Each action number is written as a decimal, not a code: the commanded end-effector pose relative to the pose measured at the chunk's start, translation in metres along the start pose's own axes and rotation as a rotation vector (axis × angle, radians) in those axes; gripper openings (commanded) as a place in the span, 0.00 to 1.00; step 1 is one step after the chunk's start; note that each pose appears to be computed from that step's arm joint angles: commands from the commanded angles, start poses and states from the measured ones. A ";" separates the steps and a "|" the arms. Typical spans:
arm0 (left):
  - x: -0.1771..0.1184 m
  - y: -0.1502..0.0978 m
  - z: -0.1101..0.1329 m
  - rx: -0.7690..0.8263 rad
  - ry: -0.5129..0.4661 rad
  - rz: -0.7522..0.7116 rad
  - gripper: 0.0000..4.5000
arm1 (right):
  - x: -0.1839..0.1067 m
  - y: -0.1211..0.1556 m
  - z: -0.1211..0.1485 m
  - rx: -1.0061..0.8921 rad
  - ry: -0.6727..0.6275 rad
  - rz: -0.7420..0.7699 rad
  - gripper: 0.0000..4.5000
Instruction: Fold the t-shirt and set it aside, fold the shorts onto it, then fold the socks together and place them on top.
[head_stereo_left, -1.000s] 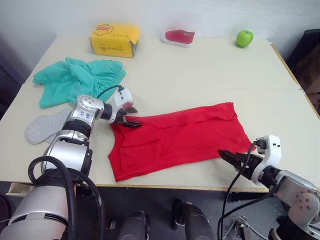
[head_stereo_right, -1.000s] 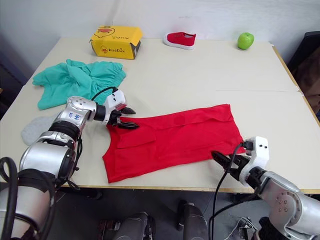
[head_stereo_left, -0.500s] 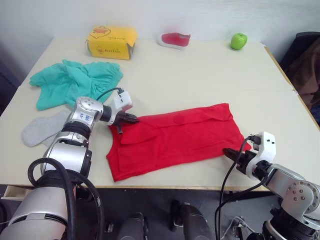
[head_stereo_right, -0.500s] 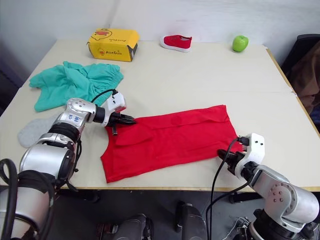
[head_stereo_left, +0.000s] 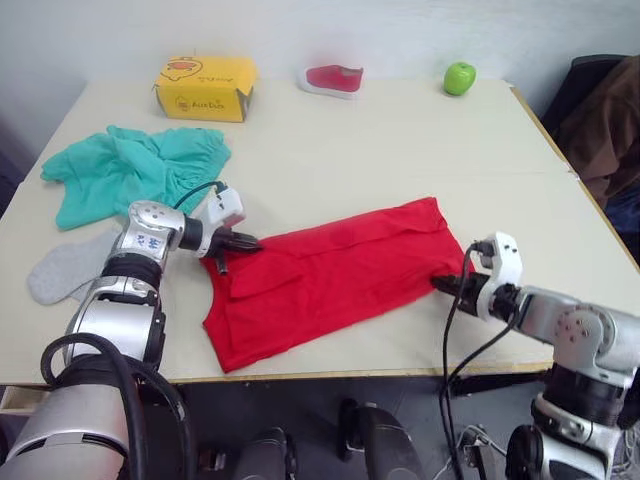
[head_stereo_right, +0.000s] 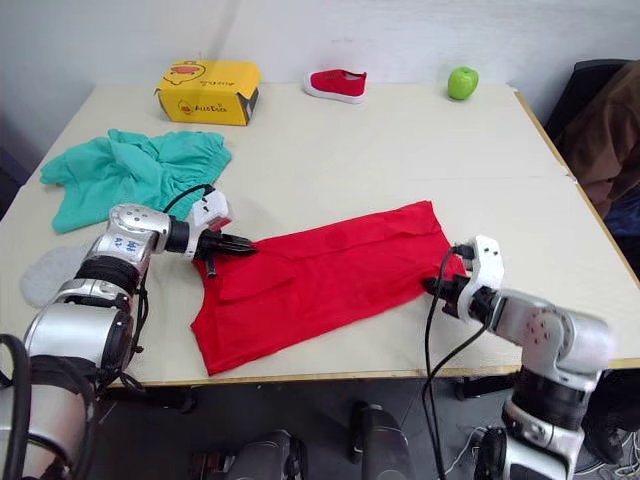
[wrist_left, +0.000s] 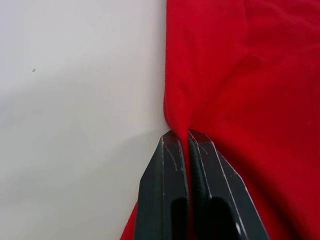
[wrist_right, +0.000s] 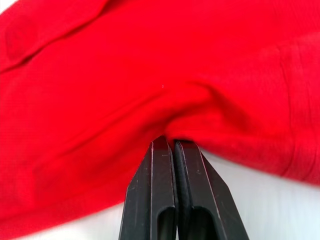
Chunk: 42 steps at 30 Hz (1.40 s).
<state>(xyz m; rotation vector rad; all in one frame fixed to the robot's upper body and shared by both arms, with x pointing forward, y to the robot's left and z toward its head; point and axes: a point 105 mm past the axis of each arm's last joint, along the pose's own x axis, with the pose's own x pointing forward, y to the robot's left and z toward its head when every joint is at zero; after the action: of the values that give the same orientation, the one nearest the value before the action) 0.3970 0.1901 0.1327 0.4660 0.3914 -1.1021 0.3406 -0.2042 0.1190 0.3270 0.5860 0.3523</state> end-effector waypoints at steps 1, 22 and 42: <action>-0.017 -0.015 -0.019 -0.065 -0.020 -0.039 0.00 | 0.016 -0.006 0.027 -0.098 -0.021 -0.009 0.00; -0.007 -0.106 -0.010 -0.375 -0.200 0.095 0.00 | 0.078 0.009 0.107 -0.389 -0.094 -0.036 0.00; -0.019 -0.030 0.053 -0.266 -0.235 -0.093 0.99 | -0.044 0.062 0.001 -0.250 0.190 0.359 1.00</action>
<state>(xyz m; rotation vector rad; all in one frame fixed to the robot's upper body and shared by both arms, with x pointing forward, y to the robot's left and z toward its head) 0.3610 0.1619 0.1904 0.0683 0.3212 -1.1709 0.3036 -0.1712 0.1605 0.1464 0.6726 0.7690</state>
